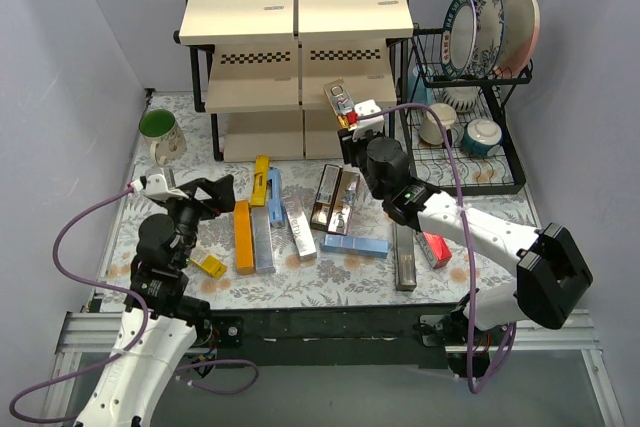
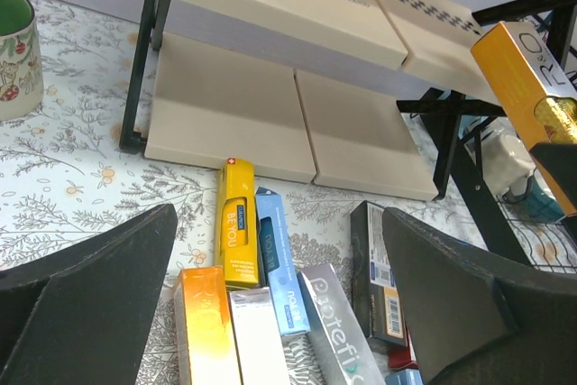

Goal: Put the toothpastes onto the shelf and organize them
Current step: Place the toothpaste on the shelf.

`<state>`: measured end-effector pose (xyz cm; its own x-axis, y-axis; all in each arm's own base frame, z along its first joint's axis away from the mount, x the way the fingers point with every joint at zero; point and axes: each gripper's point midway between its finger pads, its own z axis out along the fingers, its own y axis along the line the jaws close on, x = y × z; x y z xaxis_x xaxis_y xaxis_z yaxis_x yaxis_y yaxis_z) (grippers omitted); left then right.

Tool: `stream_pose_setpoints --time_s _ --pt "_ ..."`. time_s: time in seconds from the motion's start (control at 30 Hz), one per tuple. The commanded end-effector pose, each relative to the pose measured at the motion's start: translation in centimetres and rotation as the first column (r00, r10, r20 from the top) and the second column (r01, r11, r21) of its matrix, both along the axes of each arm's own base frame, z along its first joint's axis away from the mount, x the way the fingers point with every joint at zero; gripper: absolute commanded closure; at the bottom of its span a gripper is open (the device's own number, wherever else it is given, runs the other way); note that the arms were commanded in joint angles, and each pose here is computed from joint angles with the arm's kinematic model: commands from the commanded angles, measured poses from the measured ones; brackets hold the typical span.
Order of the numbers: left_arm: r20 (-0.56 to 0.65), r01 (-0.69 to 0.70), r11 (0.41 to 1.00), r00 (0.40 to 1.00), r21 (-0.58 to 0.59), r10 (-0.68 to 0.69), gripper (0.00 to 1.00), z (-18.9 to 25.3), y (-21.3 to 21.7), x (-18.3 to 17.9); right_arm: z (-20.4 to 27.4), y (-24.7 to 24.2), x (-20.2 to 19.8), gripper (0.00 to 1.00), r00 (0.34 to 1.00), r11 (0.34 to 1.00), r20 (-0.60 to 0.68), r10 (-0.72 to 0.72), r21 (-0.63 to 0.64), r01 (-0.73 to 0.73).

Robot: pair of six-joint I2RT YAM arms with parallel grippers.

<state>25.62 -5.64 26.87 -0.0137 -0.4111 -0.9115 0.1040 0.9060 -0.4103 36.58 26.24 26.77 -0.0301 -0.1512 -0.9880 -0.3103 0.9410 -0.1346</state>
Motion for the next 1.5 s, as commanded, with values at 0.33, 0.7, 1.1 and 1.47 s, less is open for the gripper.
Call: stream_pose_setpoints --time_s 0.33,0.7,1.1,1.47 --pt "0.007 0.019 0.999 1.0 0.045 -0.019 0.02 0.2 -0.3 0.2 8.1 -1.5 5.2 0.73 0.979 0.989 0.163 -0.126 0.092 0.112" --pt "0.0 0.022 0.998 1.0 0.05 -0.022 0.02 0.0 -0.3 0.3 8.9 -3.0 8.7 0.68 0.953 0.972 0.221 -0.206 0.158 0.173" --pt "-0.009 0.023 0.998 1.0 0.056 -0.022 0.02 -0.3 -0.3 0.3 8.4 -3.9 11.6 0.64 0.938 0.952 0.226 -0.262 0.22 0.213" --pt "-0.012 0.021 0.998 1.0 0.056 -0.021 0.02 -0.3 -0.3 0.2 6.2 -4.4 13.8 0.59 0.946 0.941 0.182 -0.269 0.257 0.219"
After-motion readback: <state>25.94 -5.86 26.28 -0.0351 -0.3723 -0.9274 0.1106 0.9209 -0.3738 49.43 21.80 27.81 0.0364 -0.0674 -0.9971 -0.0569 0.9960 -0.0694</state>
